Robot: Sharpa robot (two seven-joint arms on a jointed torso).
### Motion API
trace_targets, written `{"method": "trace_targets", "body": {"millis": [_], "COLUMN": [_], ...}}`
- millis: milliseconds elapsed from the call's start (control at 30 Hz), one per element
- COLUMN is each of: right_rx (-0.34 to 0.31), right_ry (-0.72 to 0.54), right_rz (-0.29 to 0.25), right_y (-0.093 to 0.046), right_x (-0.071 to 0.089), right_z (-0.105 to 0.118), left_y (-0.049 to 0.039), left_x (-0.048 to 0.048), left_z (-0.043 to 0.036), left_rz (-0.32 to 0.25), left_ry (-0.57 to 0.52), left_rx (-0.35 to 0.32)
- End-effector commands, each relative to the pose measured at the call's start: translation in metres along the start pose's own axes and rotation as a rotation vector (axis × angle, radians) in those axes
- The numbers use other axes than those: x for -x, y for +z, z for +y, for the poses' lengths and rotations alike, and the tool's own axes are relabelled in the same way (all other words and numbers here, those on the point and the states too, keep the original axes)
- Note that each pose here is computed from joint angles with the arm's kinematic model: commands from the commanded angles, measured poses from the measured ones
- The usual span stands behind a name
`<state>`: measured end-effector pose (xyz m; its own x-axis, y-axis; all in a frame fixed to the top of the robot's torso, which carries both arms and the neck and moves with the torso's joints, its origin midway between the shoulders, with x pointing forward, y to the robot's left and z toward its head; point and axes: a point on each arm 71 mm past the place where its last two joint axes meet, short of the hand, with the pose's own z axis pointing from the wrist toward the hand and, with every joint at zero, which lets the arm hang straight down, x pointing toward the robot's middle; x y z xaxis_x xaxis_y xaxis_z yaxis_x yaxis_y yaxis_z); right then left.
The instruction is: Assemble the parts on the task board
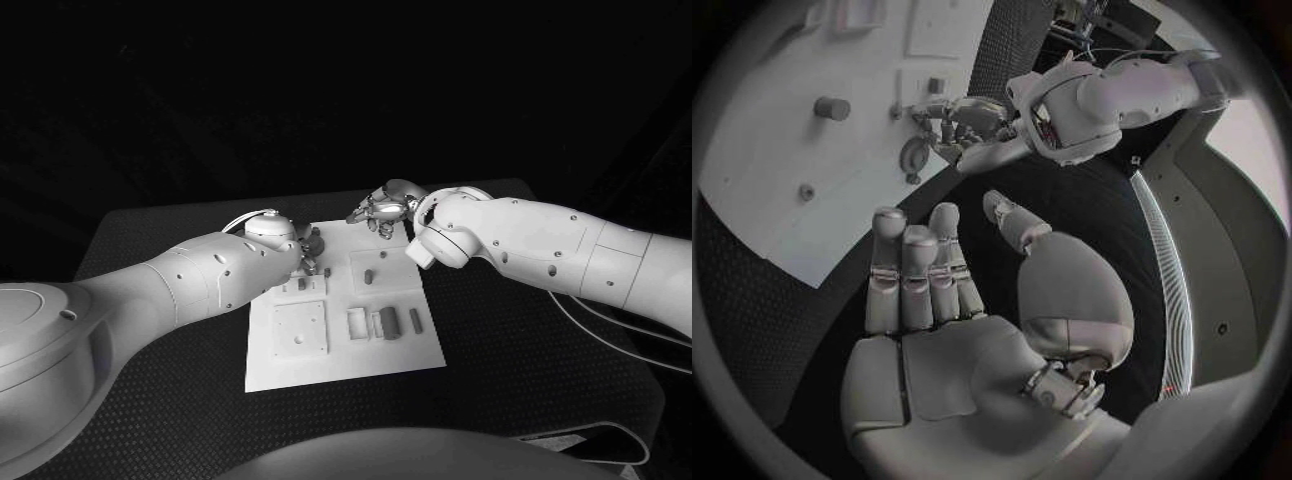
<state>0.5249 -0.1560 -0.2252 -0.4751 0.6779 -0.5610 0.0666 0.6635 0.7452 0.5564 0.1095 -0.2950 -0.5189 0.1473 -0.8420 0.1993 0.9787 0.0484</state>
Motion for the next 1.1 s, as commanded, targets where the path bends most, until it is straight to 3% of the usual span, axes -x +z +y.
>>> {"method": "trace_targets", "body": {"millis": [33, 700, 800, 933, 1100], "right_rx": [0.012, 0.012, 0.013, 0.013, 0.027], "right_ry": [-0.01, -0.011, -0.011, -0.011, -0.014], "right_rz": [0.007, 0.006, 0.007, 0.004, 0.01], "right_y": [0.0, 0.0, -0.001, -0.001, -0.001], "right_x": [-0.001, 0.001, 0.001, 0.003, 0.005], "right_z": [0.001, 0.0, 0.0, -0.002, -0.003], "left_y": [0.0013, 0.0016, 0.0006, -0.0016, -0.0048], "left_x": [-0.0263, -0.0184, -0.0188, -0.0139, -0.0008], "left_z": [-0.0006, 0.0097, 0.0128, 0.0155, 0.0167], "left_rz": [0.102, -0.015, -0.009, -0.013, -0.031], "left_ry": [0.004, -0.162, -0.188, -0.209, -0.267], "left_rx": [-0.012, -0.017, -0.018, -0.024, -0.038]}}
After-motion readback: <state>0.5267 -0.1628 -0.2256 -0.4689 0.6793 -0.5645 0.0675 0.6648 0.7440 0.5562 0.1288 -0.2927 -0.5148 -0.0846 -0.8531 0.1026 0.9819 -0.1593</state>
